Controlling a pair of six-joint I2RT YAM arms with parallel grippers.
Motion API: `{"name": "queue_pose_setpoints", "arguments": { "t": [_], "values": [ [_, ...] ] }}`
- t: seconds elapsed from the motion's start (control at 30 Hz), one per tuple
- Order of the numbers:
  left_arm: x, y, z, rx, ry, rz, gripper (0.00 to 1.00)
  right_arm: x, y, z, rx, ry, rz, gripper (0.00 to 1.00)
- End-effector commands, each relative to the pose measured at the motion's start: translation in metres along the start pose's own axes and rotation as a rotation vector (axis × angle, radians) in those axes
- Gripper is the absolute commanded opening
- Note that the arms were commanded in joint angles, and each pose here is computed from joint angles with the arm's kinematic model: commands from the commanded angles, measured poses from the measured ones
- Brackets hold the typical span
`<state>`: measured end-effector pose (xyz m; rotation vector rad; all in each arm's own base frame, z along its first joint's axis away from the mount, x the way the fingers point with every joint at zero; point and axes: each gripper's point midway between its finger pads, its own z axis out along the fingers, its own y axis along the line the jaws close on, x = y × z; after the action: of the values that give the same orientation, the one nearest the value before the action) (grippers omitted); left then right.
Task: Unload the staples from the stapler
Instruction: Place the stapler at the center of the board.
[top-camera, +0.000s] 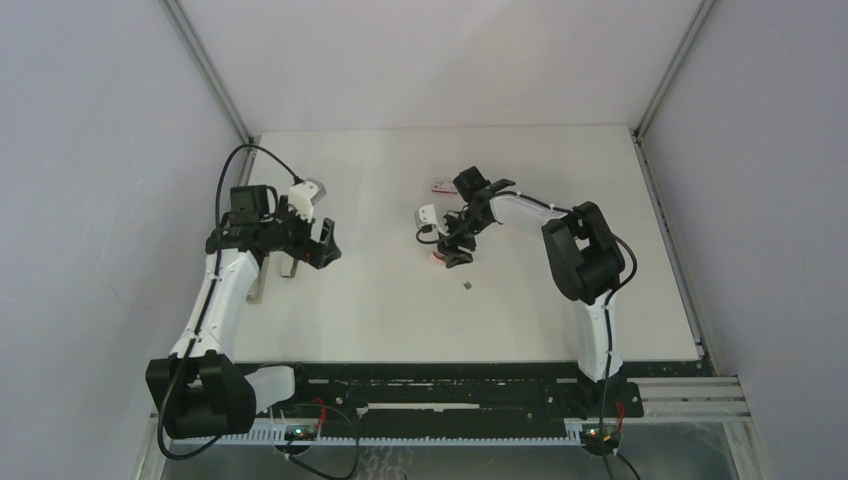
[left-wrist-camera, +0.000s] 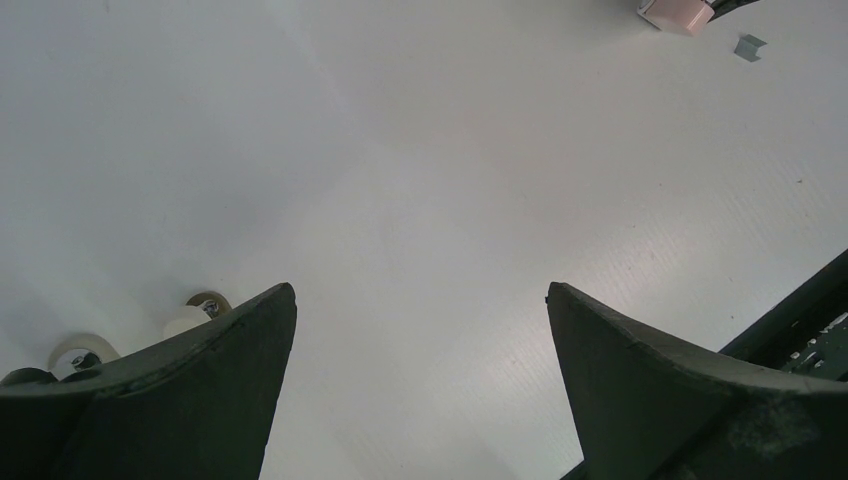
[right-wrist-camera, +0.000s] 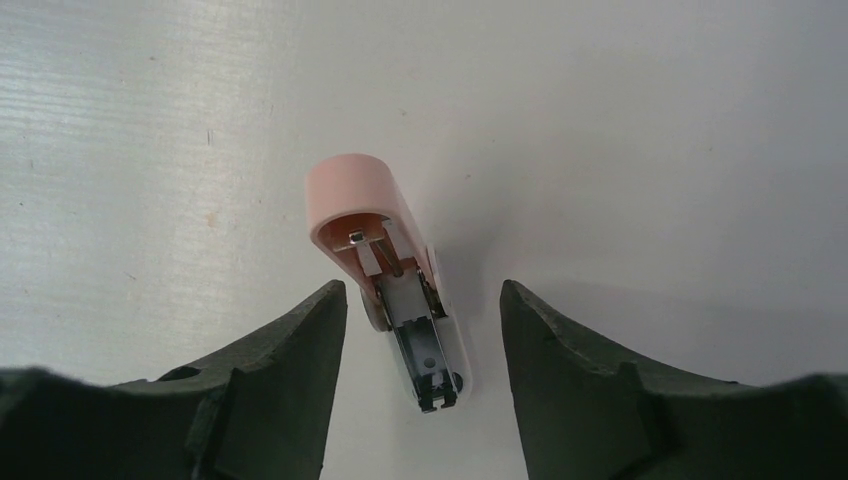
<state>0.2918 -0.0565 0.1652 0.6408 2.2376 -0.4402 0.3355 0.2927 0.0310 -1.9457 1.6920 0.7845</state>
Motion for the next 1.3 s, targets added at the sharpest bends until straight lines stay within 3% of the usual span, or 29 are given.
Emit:
{"name": "queue_pose_setpoints", "arguments": {
  "t": [0.0,0.47,0.8,1.27],
  "values": [
    [-0.005,-0.002,-0.002,0.015,-0.042,0.023,1.00,-0.014,-0.003,0.002,-0.003,-0.016,-0.013,0.56],
    [-0.005,-0.003,-0.001,0.031,-0.042,0.017,1.00,-0.010,-0.002,0.006,0.003,0.032,-0.029,0.36],
    [-0.004,-0.003,0.000,0.035,-0.040,0.014,1.00,-0.034,-0.017,0.003,0.080,-0.030,-0.009,0.32],
    [-0.005,-0.003,0.000,0.032,-0.042,0.015,1.00,-0.072,-0.066,0.035,0.241,-0.030,0.088,0.30]
  ]
}}
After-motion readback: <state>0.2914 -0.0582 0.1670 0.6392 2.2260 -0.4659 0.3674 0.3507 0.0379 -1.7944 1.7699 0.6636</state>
